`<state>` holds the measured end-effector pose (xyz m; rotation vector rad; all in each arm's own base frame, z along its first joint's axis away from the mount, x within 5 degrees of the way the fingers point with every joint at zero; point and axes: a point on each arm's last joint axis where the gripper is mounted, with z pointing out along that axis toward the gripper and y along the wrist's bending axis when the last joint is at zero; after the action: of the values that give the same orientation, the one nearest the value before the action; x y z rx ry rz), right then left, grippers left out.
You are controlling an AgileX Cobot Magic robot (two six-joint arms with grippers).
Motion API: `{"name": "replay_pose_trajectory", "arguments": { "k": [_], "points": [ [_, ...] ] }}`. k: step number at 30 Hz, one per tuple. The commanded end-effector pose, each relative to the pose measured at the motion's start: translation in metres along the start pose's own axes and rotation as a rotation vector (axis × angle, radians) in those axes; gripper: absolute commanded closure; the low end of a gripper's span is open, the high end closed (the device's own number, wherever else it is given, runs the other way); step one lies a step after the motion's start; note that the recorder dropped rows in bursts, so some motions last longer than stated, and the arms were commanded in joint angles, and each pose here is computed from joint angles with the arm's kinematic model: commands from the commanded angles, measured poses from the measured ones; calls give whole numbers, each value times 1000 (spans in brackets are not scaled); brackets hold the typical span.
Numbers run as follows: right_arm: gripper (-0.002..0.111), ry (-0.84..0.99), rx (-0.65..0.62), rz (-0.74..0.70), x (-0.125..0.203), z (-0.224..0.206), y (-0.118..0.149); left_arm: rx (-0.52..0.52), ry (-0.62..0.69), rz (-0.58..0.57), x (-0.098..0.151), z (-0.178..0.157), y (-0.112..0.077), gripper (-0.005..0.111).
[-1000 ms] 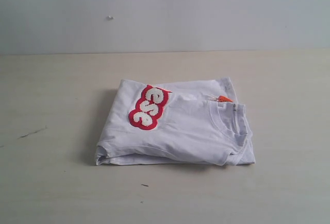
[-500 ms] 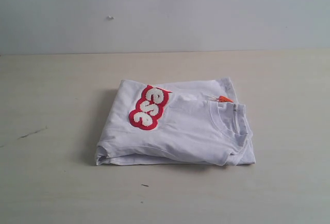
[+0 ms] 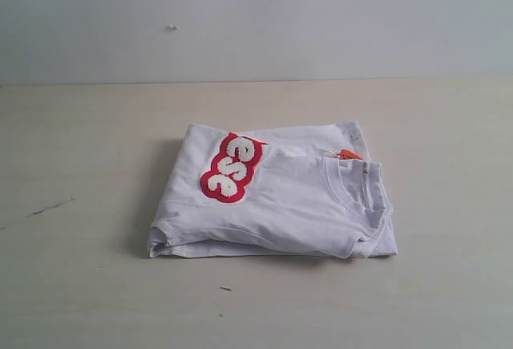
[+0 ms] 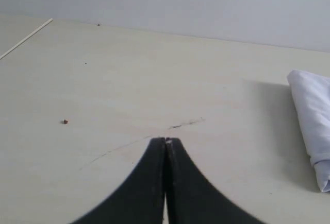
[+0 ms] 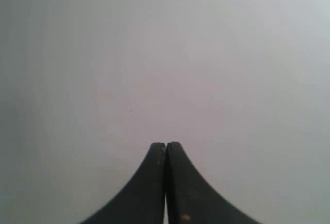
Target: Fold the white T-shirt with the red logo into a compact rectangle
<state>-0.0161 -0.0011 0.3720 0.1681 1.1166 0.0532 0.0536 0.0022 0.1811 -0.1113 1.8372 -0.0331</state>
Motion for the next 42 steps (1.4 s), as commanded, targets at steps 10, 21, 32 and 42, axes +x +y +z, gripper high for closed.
{"name": "replay_pose_trajectory", "arguments": {
  "k": [10,21,32,42],
  "points": [
    [108,87,3,82,33,6,-3,-1,-3,-7,0,0,0,107],
    [108,264,38,161,110,8,-15,-1,-3,-7,0,0,0,107],
    [108,492,93,131,184,-8,-29,-1,-3,-7,0,0,0,107],
    [108,581,119,211,191,-13,-28,-1,-3,-7,0,0,0,107]
  ]
}}
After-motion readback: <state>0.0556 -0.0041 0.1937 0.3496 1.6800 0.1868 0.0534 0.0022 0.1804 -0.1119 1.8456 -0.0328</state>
